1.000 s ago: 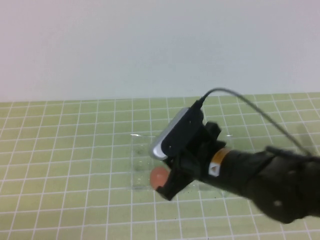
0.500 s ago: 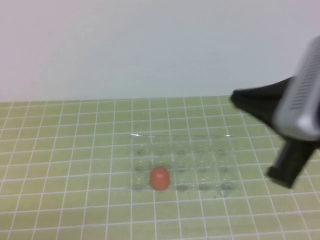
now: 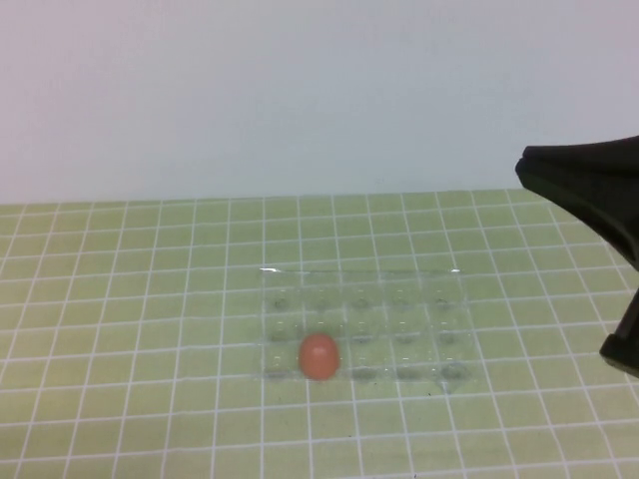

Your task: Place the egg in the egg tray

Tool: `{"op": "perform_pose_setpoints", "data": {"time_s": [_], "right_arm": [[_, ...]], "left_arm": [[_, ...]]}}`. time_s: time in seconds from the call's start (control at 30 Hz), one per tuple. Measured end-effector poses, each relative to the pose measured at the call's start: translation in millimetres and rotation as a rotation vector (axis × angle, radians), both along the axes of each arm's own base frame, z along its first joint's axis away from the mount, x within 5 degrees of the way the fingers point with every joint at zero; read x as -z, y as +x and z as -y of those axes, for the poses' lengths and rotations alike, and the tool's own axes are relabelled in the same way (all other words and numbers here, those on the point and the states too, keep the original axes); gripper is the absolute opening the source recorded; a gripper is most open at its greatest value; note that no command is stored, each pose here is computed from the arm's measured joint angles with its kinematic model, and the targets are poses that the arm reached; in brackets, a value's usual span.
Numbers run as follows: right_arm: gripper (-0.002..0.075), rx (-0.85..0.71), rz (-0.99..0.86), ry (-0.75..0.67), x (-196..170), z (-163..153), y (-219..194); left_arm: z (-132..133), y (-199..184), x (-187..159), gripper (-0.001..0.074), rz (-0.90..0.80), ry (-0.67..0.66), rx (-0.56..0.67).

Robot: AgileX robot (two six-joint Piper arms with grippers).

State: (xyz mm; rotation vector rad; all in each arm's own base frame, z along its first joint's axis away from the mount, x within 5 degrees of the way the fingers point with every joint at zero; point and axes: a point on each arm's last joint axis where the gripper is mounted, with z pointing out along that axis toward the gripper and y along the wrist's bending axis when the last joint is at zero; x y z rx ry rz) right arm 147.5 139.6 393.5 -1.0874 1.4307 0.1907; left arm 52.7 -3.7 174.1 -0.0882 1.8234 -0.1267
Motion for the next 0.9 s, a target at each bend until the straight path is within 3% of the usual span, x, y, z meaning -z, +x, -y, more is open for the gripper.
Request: {"op": "perform_pose_setpoints", "data": {"time_s": [0.17, 0.53, 0.7, 0.9], "right_arm": [[-0.0001, 0.023, 0.136, -0.140, 2, 6, 9], [-0.0001, 0.352, 0.266, -0.049, -19, 79, -5], [-0.0001, 0.515, 0.140, 0.093, 22, 108, -32], [-0.0001, 0.694, -0.062, 0.274, 109, 128, -62]], "left_arm": [[0, 0, 0, 0.0000, 0.000, 0.000, 0.000], [0, 0, 0, 0.0000, 0.000, 0.000, 0.000], [0, 0, 0, 0.0000, 0.000, 0.000, 0.000], [0, 0, 0, 0.0000, 0.000, 0.000, 0.000]]}}
